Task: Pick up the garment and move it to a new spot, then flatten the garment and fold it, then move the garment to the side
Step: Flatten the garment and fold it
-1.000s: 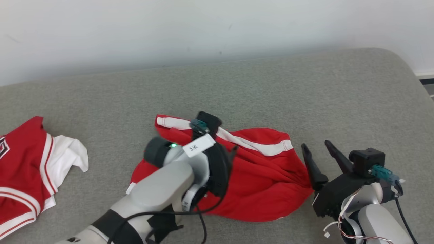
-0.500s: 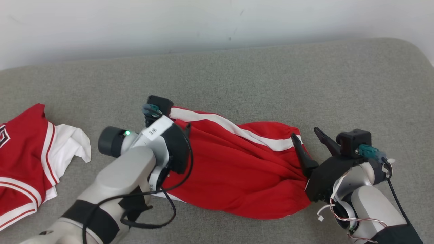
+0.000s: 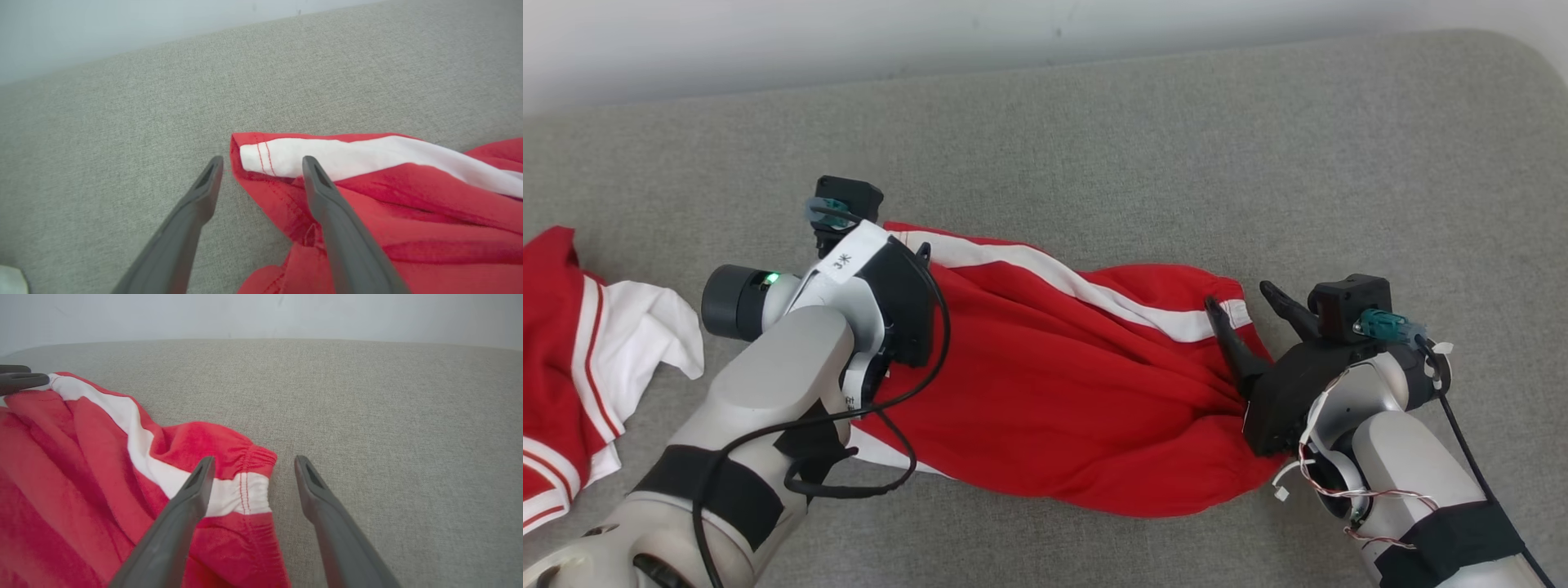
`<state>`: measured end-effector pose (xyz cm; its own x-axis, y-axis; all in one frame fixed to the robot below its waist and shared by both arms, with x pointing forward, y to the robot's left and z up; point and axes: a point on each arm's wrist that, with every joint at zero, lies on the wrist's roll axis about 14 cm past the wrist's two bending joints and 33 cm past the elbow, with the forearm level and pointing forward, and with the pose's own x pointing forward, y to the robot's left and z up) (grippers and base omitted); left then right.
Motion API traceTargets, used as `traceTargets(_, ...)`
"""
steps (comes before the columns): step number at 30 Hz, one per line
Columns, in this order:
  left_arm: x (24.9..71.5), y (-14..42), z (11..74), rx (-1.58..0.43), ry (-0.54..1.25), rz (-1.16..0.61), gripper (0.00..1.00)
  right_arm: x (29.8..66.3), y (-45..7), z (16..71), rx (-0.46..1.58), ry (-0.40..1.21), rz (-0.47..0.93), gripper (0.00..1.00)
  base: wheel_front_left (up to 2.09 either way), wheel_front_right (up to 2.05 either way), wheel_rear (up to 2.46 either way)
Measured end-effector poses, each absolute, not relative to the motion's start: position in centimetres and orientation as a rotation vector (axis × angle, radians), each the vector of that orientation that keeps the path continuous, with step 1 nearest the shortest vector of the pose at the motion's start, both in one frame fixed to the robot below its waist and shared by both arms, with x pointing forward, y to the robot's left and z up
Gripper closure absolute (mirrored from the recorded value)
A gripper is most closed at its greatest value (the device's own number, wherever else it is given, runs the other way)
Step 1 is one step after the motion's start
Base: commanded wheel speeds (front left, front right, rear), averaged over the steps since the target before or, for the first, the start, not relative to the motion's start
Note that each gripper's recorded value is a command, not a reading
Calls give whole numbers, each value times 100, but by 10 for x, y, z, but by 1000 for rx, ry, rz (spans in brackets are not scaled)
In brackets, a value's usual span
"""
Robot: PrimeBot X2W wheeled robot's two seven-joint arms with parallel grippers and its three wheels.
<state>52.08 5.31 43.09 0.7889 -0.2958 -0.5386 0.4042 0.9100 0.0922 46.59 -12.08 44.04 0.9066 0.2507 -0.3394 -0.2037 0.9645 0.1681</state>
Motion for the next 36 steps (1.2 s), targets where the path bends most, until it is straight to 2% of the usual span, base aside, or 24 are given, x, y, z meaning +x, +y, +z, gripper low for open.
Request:
traceTargets(10,526,53,409,180,600,-376,0,465,-120,414,128,440,235,0,0,0,0)
traceTargets(11,527,52,409,179,597,-375,56,465,-119,411,125,448,241,72,0,0,0)
traceTargets(12,528,52,409,178,600,-377,91,465,-118,409,119,454,246,100,0,0,0)
traceTargets(13,527,52,407,180,603,-378,100,465,-117,409,116,455,250,100,0,0,0)
traceTargets(22,527,51,411,159,588,-385,100,470,-111,406,113,463,269,100,0,0,0)
traceTargets(29,540,55,449,-32,496,-340,100,490,-113,440,156,362,268,100,0,0,0)
traceTargets(36,543,64,492,-51,394,-359,100,502,-124,476,190,281,256,100,0,0,0)
